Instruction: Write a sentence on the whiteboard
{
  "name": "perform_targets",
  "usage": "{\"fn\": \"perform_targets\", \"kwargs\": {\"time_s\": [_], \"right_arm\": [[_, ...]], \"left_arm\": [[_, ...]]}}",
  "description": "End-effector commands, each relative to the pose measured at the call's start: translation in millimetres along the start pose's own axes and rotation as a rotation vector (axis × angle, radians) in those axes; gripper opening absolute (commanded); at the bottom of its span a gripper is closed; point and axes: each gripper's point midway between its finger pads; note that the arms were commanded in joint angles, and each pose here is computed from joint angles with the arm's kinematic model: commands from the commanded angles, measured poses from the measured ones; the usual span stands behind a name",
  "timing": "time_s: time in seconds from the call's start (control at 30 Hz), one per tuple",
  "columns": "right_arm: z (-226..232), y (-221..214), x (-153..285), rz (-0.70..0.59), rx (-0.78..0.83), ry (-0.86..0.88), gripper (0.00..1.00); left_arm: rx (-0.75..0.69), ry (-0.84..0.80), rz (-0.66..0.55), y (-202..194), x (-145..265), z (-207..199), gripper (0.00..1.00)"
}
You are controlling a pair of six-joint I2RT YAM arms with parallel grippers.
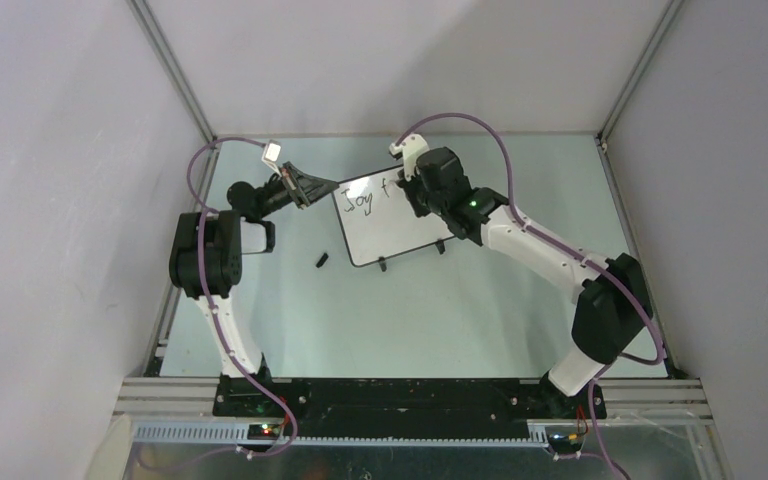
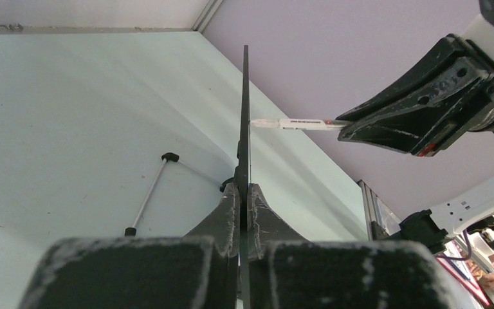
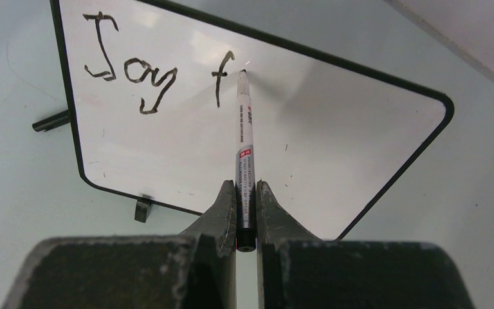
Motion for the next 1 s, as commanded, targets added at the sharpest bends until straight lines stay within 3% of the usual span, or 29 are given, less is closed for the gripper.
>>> {"fn": "perform_targets", "kwargs": {"time_s": [0.0, 0.97], "right_arm": [[-3, 8, -6, -0.01, -0.007, -0.006, 0.0], [-4, 7, 17, -0.02, -0.009, -0.013, 0.0]], "left_arm": [[-0.093, -0.052, 0.01, 6, -3, -17, 0.0], [-0.095, -0.052, 0.01, 6, -2, -17, 0.0]]}}
Point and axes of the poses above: each gripper's point midway between its finger pads, its own x axis back along the fingers, its own z axis along the line the jaws close on, y = z × x, and after that the axes turned 15 degrees about x, right-handed
